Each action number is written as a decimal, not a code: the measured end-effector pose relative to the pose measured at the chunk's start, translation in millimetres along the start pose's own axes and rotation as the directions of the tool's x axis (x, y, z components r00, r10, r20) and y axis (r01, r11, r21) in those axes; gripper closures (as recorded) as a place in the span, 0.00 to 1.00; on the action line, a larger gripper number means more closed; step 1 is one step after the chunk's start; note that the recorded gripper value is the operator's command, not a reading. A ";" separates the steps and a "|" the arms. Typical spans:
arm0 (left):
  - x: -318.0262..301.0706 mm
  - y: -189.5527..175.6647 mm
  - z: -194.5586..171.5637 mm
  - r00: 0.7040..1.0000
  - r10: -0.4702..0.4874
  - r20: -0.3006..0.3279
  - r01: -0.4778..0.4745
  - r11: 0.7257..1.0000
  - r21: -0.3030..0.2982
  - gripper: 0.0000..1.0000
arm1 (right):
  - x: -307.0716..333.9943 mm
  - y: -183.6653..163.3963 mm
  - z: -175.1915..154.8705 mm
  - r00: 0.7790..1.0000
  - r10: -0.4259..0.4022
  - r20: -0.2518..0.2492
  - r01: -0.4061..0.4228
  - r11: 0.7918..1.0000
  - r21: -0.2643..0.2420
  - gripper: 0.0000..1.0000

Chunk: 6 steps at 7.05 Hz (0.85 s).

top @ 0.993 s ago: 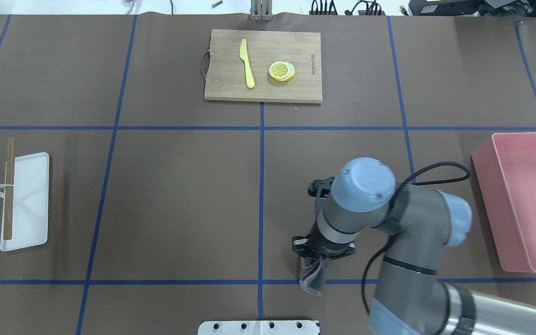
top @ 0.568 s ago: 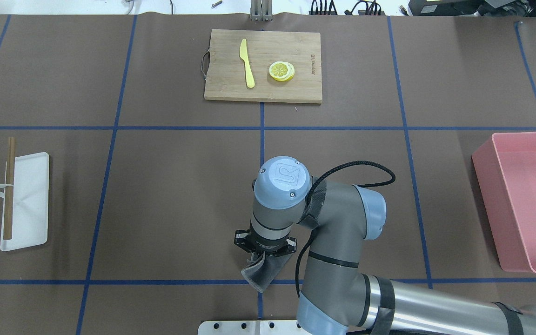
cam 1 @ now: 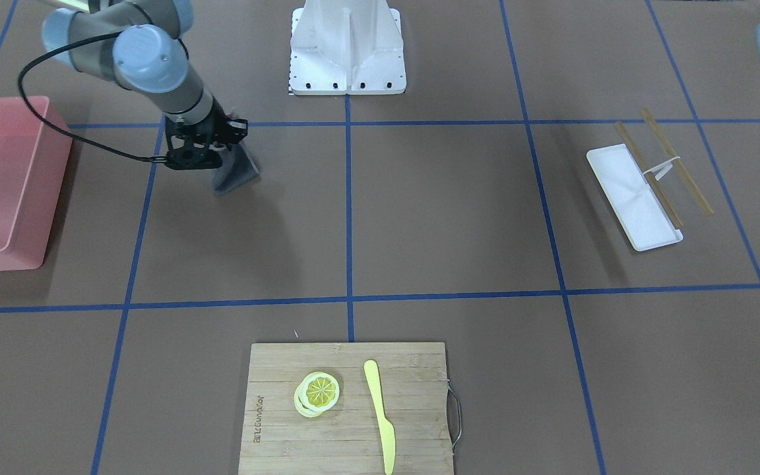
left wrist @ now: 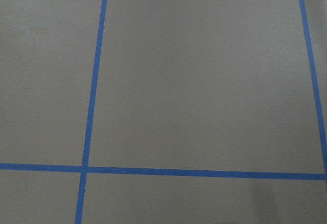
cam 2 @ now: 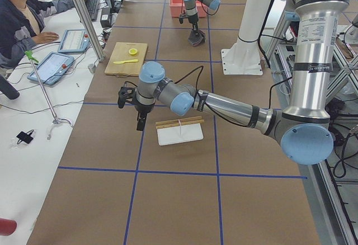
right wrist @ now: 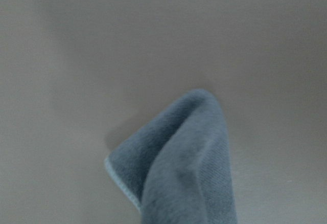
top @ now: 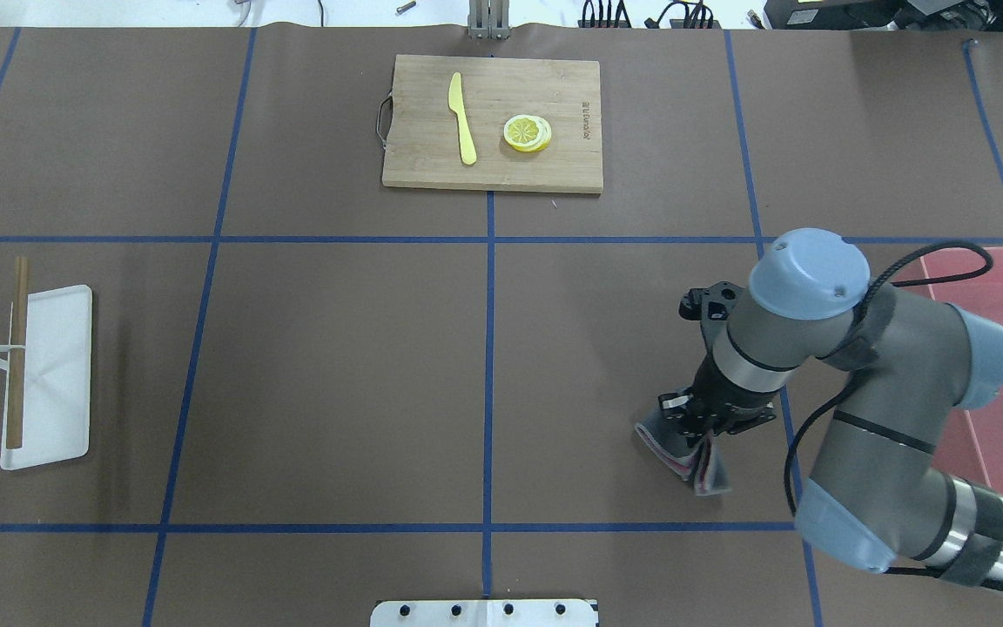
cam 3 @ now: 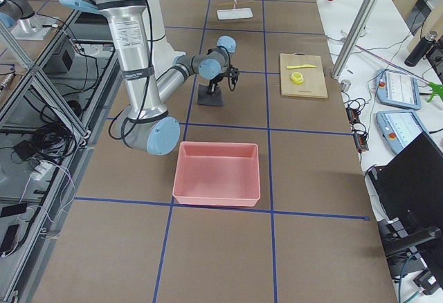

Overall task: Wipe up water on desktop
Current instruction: 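Wipe the grey cloth across the table surface with the right gripper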

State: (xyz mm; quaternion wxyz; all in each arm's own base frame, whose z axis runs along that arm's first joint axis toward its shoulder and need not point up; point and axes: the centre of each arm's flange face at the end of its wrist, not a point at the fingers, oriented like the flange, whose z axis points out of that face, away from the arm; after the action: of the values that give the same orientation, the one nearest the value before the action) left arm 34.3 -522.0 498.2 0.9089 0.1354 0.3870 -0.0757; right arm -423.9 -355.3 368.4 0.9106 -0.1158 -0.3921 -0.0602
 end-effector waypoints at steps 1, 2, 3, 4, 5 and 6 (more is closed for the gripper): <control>-0.3 -0.5 -2.0 1.000 -0.001 -0.002 0.001 1.000 0.003 0.03 | 17.9 0.1 1.1 1.000 -0.028 -0.012 0.028 1.000 -0.006 1.00; 0.0 -0.6 -3.4 1.000 -0.002 -0.006 0.002 1.000 0.003 0.03 | 4.9 3.8 3.8 0.999 -0.037 -0.006 0.036 0.999 -0.012 1.00; 0.4 -1.2 -4.2 1.000 -0.003 -0.010 0.003 1.000 0.002 0.03 | -35.5 9.3 7.6 1.000 -0.023 0.017 0.024 1.000 -0.021 1.00; 0.3 -1.8 -4.8 1.000 -0.004 -0.011 0.004 1.000 0.003 0.03 | -93.7 10.7 10.4 0.999 0.011 0.049 -0.009 1.000 -0.026 1.00; 0.0 -1.8 -4.8 1.000 -0.004 -0.011 0.004 1.000 0.002 0.03 | -154.4 9.2 13.1 0.996 0.053 0.072 -0.051 0.998 -0.029 1.00; -0.5 -1.3 -4.8 1.000 -0.005 -0.011 0.005 1.000 0.002 0.03 | -204.6 7.8 15.3 0.993 0.082 0.085 -0.080 0.996 -0.028 1.00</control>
State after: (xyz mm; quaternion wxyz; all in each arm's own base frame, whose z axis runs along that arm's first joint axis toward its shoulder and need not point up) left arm 30.3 -521.8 495.2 0.9064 0.1355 0.3925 -0.0776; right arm -573.3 -340.0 228.3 0.8931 -0.1454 -0.4251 -0.0231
